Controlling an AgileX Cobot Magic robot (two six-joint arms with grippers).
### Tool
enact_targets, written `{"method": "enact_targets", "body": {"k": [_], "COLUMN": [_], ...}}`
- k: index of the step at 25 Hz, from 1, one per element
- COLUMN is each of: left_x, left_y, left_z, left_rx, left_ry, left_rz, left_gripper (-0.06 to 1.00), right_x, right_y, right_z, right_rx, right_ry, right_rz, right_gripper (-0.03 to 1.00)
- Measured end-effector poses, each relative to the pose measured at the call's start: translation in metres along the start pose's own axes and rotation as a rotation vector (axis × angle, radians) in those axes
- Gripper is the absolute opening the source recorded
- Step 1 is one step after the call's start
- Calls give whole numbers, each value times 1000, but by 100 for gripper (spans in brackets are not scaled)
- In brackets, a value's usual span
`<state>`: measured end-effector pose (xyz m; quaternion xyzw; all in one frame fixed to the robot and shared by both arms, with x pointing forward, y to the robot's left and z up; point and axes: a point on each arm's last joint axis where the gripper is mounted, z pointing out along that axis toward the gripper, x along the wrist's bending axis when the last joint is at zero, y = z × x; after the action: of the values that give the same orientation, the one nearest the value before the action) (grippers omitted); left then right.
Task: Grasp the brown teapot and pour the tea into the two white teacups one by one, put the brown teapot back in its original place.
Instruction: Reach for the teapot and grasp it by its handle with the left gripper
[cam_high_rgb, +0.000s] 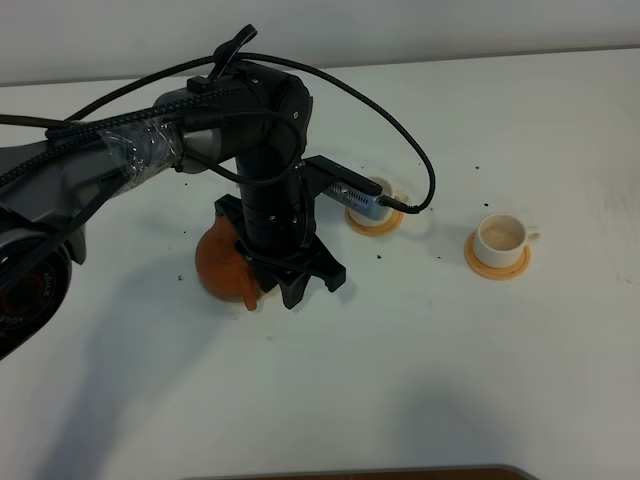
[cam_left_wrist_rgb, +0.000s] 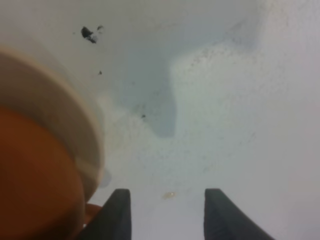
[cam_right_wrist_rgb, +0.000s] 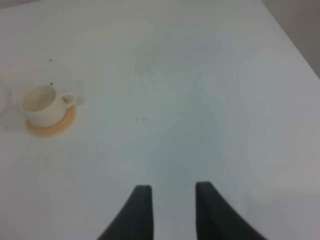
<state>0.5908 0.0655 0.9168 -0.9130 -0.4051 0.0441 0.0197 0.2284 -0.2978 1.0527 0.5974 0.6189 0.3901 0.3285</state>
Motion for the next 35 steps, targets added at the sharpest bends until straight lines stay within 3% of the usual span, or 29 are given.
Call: {"method": "enact_targets", "body": {"k": [8, 35], "left_x": [5, 18], "left_y": [-10, -14], "left_z": [13, 11], "left_rx": [57, 55], "left_ry": [11, 6], "left_rz": [-3, -20], "left_gripper": [38, 38], "right_x": [0, 0], "right_y": [0, 0], "right_z": [0, 0], "right_rx": [0, 0], "right_ry": [0, 0], "right_rz": [0, 1], "right_gripper": [24, 24]}}
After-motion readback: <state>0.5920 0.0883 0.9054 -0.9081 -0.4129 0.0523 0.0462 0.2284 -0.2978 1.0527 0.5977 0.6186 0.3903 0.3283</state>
